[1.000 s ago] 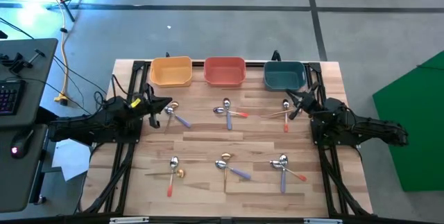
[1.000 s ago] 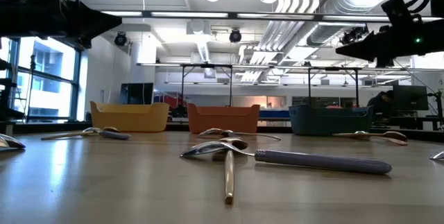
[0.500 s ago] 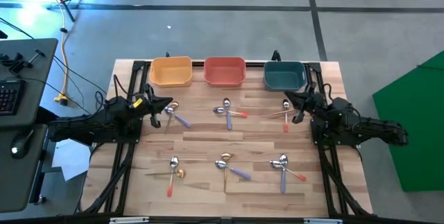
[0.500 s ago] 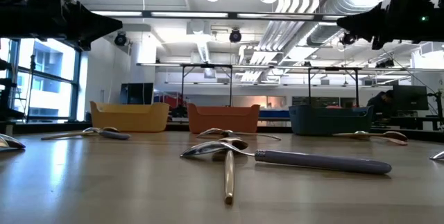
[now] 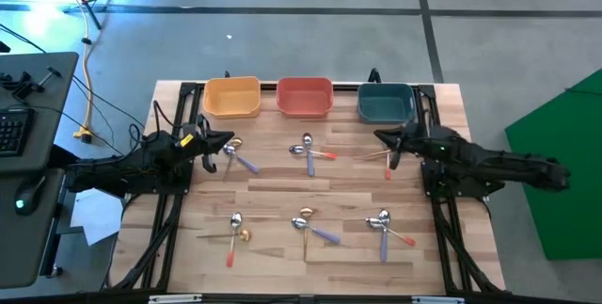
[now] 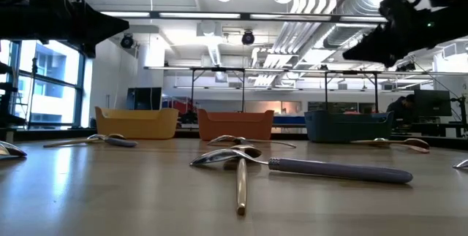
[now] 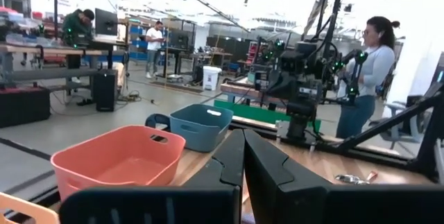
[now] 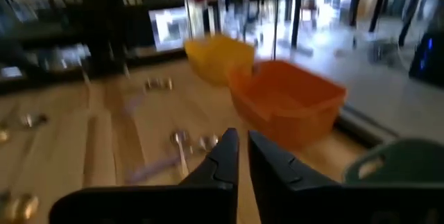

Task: Sort silverware by color (type)
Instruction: Put the gold spoon into the orange bin

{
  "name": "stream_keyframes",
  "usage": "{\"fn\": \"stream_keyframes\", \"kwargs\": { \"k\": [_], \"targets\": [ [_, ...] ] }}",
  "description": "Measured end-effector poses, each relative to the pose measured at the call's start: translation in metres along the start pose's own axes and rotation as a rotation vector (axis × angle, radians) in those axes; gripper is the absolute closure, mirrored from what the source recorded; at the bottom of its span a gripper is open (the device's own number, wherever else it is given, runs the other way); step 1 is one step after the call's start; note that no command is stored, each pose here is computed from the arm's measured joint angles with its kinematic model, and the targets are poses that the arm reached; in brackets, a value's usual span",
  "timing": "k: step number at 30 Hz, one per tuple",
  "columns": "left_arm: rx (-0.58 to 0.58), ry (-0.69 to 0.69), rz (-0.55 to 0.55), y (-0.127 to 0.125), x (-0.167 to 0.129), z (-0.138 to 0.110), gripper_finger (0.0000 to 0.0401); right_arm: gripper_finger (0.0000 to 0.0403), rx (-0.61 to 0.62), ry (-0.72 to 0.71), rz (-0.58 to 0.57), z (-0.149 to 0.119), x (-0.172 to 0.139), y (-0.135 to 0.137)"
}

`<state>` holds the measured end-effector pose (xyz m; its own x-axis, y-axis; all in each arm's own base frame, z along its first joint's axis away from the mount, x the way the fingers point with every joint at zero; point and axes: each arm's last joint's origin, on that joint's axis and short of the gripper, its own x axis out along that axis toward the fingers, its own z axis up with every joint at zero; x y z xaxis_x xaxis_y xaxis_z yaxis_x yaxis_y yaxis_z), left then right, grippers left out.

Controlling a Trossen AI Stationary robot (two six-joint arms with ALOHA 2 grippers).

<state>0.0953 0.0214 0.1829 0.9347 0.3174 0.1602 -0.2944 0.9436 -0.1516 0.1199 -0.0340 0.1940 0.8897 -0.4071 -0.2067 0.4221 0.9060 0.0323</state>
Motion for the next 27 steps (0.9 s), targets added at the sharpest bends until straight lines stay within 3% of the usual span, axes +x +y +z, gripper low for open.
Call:
{"fn": "stream_keyframes", "kwargs": {
  "k": [10,21,27],
  "targets": [
    [-0.071,-0.022,-0.004,0.000,0.000,0.002,0.0401,0.0292,-0.075,0.436,-0.047,0.015,0.034,0.005],
    [-0.047,0.038,-0.022,0.000,0.000,-0.003,0.0401,0.0288,-0.183,0.916,0.019,0.009,0.064,0.009],
    [-0.042,0.077,-0.041,-0.001,0.000,-0.007,0.0401,0.0288,-0.279,1.097,0.051,-0.004,0.084,0.010]
  ]
}}
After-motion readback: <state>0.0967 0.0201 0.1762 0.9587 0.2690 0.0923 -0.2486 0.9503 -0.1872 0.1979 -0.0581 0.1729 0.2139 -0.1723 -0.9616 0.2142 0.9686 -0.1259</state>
